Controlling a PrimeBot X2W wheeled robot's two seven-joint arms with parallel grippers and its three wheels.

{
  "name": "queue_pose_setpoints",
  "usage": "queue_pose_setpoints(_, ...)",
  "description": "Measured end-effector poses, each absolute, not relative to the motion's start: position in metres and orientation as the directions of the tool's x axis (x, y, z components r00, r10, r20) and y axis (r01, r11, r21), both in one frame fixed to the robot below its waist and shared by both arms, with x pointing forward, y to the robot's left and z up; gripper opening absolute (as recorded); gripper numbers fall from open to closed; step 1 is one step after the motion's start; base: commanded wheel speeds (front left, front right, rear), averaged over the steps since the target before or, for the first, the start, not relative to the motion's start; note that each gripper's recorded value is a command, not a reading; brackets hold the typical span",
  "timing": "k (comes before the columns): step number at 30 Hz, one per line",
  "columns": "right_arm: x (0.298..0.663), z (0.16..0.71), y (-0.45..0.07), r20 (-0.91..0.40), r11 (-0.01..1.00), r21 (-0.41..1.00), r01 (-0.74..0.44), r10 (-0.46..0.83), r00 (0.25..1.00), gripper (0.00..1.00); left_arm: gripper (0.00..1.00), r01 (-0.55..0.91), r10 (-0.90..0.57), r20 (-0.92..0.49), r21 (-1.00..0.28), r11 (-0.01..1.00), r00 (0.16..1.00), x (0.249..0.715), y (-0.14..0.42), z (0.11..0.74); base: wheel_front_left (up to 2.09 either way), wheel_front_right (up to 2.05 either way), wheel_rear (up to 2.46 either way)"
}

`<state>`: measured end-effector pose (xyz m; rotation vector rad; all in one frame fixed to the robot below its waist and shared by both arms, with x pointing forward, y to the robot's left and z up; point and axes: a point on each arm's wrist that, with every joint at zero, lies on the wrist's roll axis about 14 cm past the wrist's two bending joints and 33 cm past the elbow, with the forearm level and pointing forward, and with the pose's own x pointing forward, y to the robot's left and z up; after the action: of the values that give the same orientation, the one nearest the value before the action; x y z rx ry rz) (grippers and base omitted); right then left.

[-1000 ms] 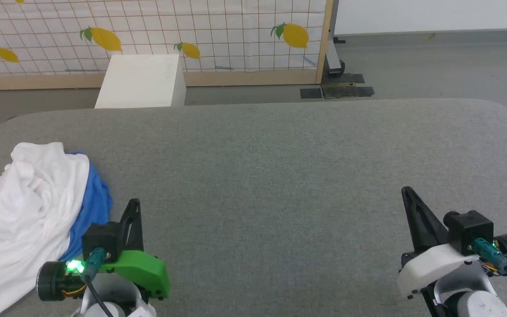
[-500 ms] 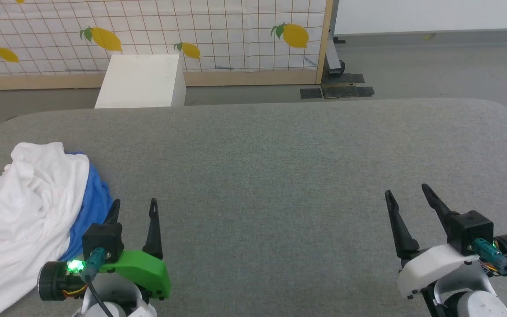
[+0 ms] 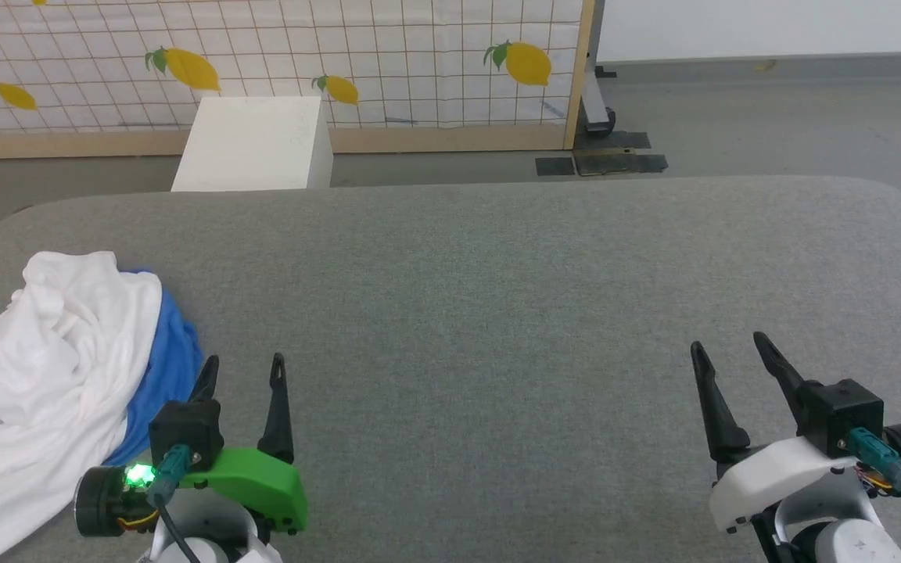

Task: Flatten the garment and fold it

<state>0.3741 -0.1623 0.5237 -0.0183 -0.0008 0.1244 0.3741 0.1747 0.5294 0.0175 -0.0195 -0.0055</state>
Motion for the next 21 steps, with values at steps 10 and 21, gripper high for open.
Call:
queue_pose_setpoints(10,0.379,0.521,-0.152,0.004,0.988,0.001,-0.153,0.153,0.988,1.0,1.0,-0.043,0.043,0.037,0.006,0.999,0.998,0.367,0.189,0.532,0.0,0.0,0.0)
queue_pose_setpoints(21,0.387,0.519,-0.131,0.011,0.977,0.019,-0.212,0.212,0.977,1.0,1.0,-0.131,0.131,0.059,-0.001,0.991,0.99,0.352,0.216,0.535,0.0,0.0,0.0)
